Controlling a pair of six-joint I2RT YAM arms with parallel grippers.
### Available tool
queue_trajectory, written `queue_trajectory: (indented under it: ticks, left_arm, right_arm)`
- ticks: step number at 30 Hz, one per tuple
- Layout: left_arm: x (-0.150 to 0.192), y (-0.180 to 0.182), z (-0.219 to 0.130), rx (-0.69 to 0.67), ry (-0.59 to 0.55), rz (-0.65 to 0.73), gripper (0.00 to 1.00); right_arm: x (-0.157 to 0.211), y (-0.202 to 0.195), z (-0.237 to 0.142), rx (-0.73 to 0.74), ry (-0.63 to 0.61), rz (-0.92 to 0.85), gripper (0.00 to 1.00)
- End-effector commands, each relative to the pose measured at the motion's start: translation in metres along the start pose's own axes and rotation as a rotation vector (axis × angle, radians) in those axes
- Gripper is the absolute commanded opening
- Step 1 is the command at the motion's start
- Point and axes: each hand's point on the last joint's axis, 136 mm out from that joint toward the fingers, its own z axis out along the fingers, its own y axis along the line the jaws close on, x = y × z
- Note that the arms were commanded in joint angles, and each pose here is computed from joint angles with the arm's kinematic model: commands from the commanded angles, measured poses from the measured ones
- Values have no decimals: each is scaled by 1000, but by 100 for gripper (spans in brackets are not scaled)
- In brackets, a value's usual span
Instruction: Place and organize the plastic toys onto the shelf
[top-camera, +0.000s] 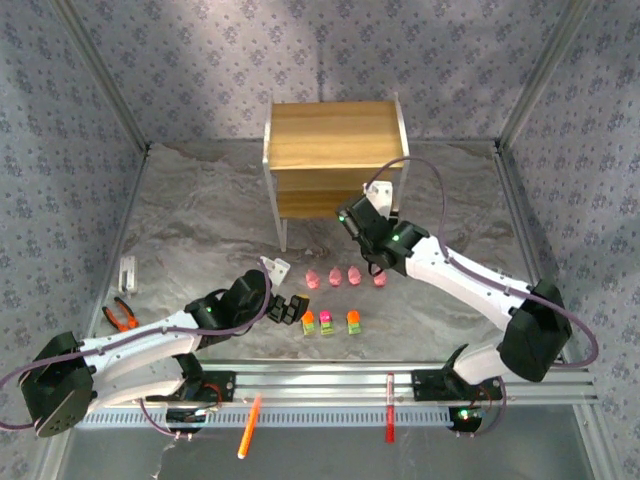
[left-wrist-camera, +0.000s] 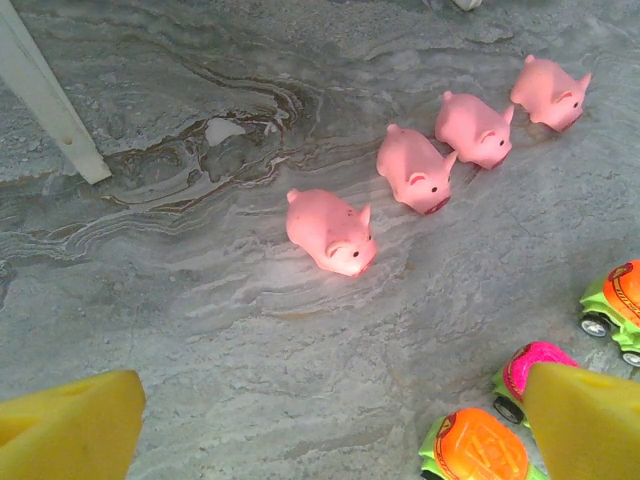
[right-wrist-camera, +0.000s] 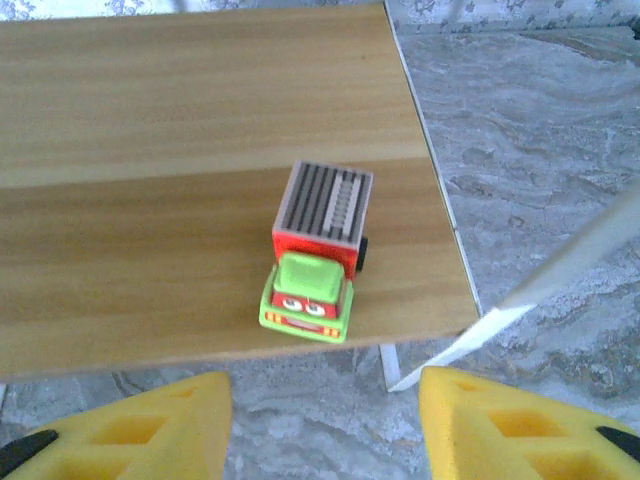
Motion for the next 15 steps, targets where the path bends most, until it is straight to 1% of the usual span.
queue_trajectory:
  ticks: [1,6,15]
  left_arm:
    - [-14,-4,-4,-2,-34,11,97]
    - [-13,-4,-3,-1,-29,12,97]
    - [-10,-4,-3,2,-17,4,97]
  right_arm:
    - [9,-5,-14,7,4,-6,52]
    - [33,-1,-32,-11,33,-63,52]
    - [88,14,-57,-154,127,-121,51]
